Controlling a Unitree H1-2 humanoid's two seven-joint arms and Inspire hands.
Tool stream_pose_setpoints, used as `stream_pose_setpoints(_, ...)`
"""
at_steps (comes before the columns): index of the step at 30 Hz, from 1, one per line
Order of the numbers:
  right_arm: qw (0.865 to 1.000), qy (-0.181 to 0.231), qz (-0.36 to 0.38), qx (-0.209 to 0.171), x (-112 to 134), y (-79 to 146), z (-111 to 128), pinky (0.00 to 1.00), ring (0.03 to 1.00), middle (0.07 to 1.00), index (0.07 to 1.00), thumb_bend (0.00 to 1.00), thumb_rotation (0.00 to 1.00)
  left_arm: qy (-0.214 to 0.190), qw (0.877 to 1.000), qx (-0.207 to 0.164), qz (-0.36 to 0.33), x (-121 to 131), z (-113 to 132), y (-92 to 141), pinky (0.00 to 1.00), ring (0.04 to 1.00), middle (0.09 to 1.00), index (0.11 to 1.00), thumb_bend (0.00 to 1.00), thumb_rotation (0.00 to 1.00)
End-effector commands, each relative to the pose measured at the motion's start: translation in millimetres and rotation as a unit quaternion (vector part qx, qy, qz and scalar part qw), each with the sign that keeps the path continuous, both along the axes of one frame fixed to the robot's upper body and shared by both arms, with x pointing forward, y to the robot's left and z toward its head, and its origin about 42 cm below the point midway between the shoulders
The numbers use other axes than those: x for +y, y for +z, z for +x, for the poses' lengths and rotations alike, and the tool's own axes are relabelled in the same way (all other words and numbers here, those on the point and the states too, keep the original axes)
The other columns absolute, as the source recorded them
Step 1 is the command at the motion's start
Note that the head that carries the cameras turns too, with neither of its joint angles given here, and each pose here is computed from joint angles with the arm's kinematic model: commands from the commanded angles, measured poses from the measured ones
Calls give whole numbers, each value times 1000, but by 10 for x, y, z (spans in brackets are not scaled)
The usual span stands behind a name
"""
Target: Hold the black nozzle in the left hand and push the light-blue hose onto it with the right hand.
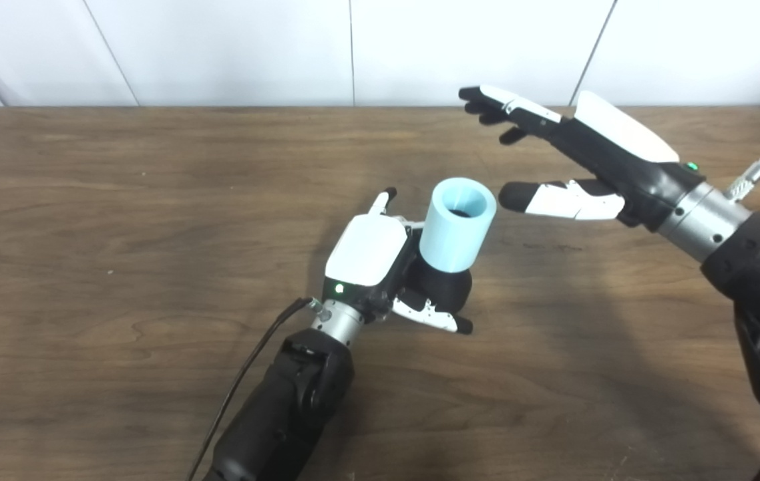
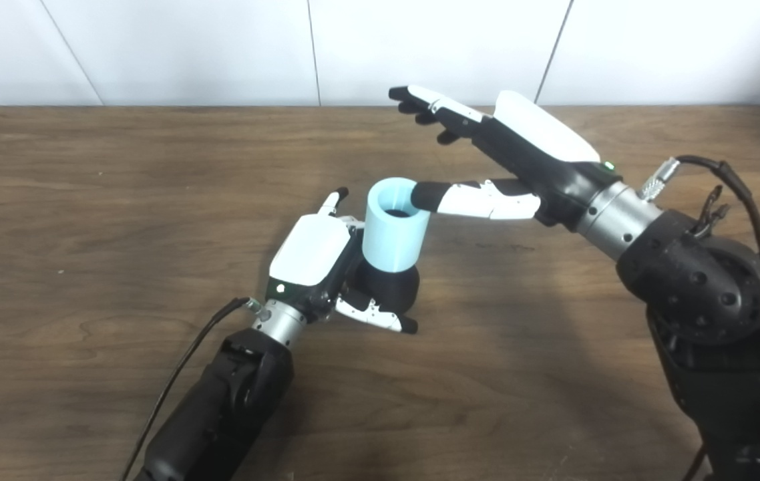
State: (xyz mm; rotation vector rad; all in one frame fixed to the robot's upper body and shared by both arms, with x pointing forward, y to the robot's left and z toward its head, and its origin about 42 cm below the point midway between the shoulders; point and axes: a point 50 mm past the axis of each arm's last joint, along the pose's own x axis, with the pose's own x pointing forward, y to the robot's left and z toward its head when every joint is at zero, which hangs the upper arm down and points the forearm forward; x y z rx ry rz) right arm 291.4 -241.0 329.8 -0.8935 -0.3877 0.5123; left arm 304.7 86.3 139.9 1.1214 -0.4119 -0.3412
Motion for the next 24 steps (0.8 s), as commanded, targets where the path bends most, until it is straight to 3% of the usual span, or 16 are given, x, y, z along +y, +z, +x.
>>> stream_pose_setpoints(1,1000,-2,16,-26,-29,89,-5,746,854,916,944,603,1000,2,999,-33,-17,-38,27,163,1000,661,461,515,523,0)
stream_pose_setpoints(3,999,-3,32,-5,-43,13,-5,739,862,913,944,592,1000,10,999,-37,-9,-21,25,180,1000,682,563,504,523,38)
stream_pose_setpoints(4,999,-3,36,0,-45,-12,-6,745,867,913,945,598,1000,13,999,-39,-7,-15,25,186,1000,696,619,591,680,84)
stream_pose_setpoints(6,999,-8,33,9,-47,-70,-28,750,871,915,948,610,1000,24,999,-39,-12,-6,29,207,1000,727,713,720,852,176)
stream_pose_setpoints(9,999,-12,27,15,-50,-122,-57,748,870,926,952,606,1000,34,999,-24,-27,10,48,234,1000,837,873,913,971,305)
stream_pose_setpoints(14,1000,-14,20,18,-58,-169,-75,765,871,932,959,595,1000,47,998,20,-40,43,94,281,1000,982,992,997,1000,403)
stream_pose_setpoints(20,1000,-18,10,17,-61,-183,-72,775,871,922,958,570,1000,50,997,32,-41,50,113,296,1000,1000,1000,1000,1000,494)
stream_pose_setpoints(24,1000,-21,5,18,-67,-182,-68,784,877,929,962,578,1000,59,997,36,-47,66,136,325,1000,1000,1000,1000,1000,491)
